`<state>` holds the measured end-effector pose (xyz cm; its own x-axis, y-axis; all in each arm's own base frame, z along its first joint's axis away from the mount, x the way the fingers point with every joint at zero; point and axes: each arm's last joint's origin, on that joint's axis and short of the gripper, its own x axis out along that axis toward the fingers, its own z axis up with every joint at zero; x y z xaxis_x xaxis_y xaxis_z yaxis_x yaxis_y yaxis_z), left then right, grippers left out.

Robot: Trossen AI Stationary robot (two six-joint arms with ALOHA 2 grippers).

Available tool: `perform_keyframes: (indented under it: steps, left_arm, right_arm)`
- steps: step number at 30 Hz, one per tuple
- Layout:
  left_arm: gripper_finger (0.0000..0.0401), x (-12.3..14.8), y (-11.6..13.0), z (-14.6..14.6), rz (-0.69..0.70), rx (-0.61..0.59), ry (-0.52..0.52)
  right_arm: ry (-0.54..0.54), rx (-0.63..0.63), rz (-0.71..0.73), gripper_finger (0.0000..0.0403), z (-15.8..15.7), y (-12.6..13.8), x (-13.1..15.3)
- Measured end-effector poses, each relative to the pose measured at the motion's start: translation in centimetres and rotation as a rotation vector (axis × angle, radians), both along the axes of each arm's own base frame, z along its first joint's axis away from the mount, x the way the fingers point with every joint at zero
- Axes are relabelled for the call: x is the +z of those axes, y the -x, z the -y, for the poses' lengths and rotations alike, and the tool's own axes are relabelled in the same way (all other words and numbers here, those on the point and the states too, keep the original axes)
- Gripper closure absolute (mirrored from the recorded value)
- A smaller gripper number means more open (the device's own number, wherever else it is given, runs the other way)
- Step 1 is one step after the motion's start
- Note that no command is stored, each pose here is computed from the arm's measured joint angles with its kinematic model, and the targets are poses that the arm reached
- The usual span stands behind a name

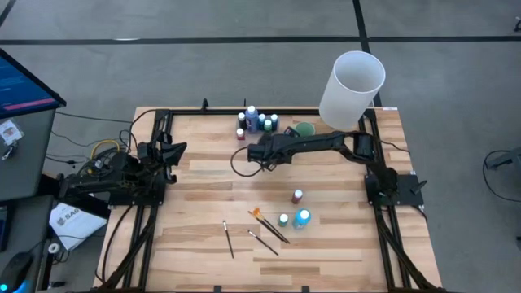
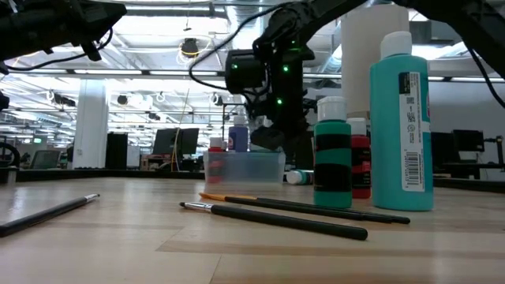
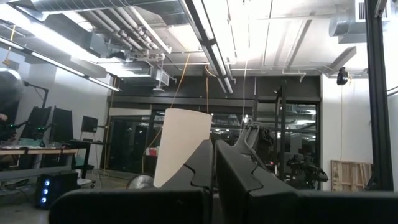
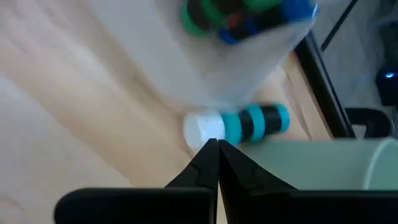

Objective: Pick & Place Paint Supplies
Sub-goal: Put the top light blue paint bottle into the transparent bin

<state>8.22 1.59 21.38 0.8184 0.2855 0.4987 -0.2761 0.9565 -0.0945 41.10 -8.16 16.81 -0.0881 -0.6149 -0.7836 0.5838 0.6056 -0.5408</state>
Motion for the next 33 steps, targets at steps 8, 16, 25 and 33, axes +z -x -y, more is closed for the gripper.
perform_keyframes:
  steps: [8,16,25,33]
  left_arm:
    - [0.0399,0.0,0.0,0.0,0.001,0.001,0.000]
    - [0.0399,0.0,0.0,0.0,0.000,0.000,0.000]
    - [0.0399,0.0,0.0,0.0,0.000,0.000,0.000]
    - [0.0399,0.0,0.0,0.0,0.000,0.000,0.000]
  right_arm:
    - [-0.043,0.020,0.002,0.0403,1.7,1.2,-0.3]
    - [-0.035,0.036,0.034,0.0403,1.6,1.5,-2.7]
    - [-0.135,0.035,0.017,0.0403,0.6,2.3,-3.9]
    - [-0.059,0.105,0.048,0.0403,-3.2,1.7,-0.2]
